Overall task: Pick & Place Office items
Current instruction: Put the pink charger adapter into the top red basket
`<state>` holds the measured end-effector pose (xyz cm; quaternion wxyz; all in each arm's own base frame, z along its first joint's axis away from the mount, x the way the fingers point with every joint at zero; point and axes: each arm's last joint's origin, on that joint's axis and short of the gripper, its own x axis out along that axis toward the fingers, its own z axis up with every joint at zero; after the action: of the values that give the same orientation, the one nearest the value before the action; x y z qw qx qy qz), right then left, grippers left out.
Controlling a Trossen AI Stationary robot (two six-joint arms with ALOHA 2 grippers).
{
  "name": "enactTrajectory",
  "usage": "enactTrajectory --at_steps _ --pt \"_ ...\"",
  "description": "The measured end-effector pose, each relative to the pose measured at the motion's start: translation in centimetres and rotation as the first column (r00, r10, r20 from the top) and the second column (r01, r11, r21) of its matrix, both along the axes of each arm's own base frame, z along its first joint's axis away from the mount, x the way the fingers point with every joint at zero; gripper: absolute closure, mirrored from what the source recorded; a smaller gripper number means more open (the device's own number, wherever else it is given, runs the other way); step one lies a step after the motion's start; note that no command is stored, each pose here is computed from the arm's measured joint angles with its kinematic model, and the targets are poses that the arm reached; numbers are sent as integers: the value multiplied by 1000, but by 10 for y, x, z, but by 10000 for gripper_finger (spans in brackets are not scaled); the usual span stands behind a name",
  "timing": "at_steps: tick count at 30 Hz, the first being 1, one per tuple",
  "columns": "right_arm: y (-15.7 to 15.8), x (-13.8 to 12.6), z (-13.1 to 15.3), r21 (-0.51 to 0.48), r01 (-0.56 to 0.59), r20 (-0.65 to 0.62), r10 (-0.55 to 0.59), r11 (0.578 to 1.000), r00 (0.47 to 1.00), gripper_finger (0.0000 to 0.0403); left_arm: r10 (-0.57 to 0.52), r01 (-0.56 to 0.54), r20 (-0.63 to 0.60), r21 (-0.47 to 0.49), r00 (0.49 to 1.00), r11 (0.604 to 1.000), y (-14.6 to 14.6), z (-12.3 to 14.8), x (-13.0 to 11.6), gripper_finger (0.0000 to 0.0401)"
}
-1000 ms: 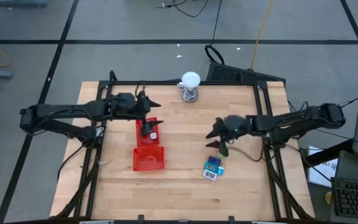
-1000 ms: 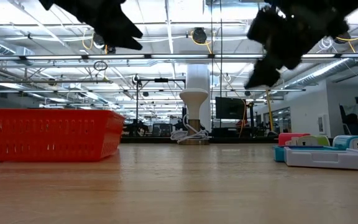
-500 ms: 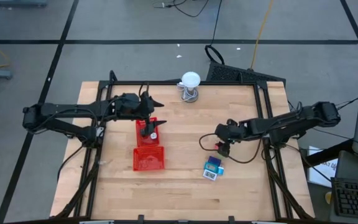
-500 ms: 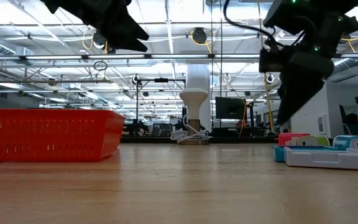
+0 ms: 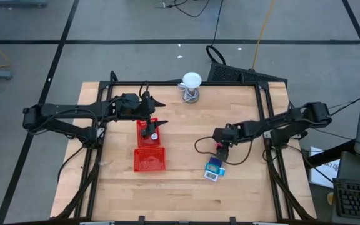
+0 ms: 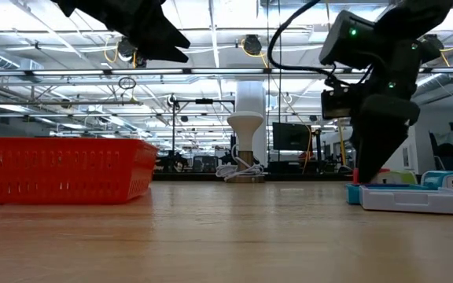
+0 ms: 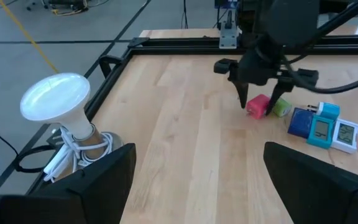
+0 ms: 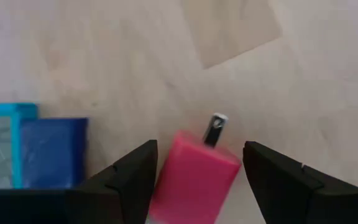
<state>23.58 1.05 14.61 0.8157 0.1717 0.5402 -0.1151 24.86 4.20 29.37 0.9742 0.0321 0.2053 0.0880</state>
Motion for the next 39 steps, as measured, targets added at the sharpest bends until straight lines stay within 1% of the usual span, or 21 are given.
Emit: enactTrajectory --at_steps 4,9,12,15,17,20,25,29,32,35,39 --pt "-6 1 -2 -1 18 -9 -18 1000 1000 206 0 0 1 0 1000 1000 0 0 0 50" --pt "-10 1 -2 1 -18 -8 18 1000 1000 251 3 -3 7 -7 1000 1000 0 0 0 50" --pt "-12 0 2 -15 -44 8 44 999 999 251 16 -15 30 -33 999 999 0 2 1 50" --pt "-14 0 9 -33 -66 50 67 997 996 251 30 -26 56 -66 998 997 0 4 2 50" --pt "-15 0 17 -50 -78 107 83 996 991 251 33 -27 77 -84 996 996 0 5 2 50" --pt "-16 2 31 -81 -97 209 112 992 972 251 30 -23 93 -85 995 996 0 7 3 50" --pt "-16 6 52 -152 -129 372 178 980 911 251 30 -22 94 -85 995 996 0 7 3 50" --pt "-17 11 61 -207 -145 454 226 968 862 251 29 -19 96 -98 995 995 -2 7 3 50" --pt "-17 14 65 -254 -159 492 269 954 828 251 22 -11 97 -114 995 993 -4 7 3 50" --pt "-17 18 72 -317 -166 543 323 934 776 251 12 0 94 -127 995 992 -7 3 9 50" --pt "-17 24 84 -408 -151 613 393 900 685 251 -12 25 105 -131 994 991 -11 -5 23 50"
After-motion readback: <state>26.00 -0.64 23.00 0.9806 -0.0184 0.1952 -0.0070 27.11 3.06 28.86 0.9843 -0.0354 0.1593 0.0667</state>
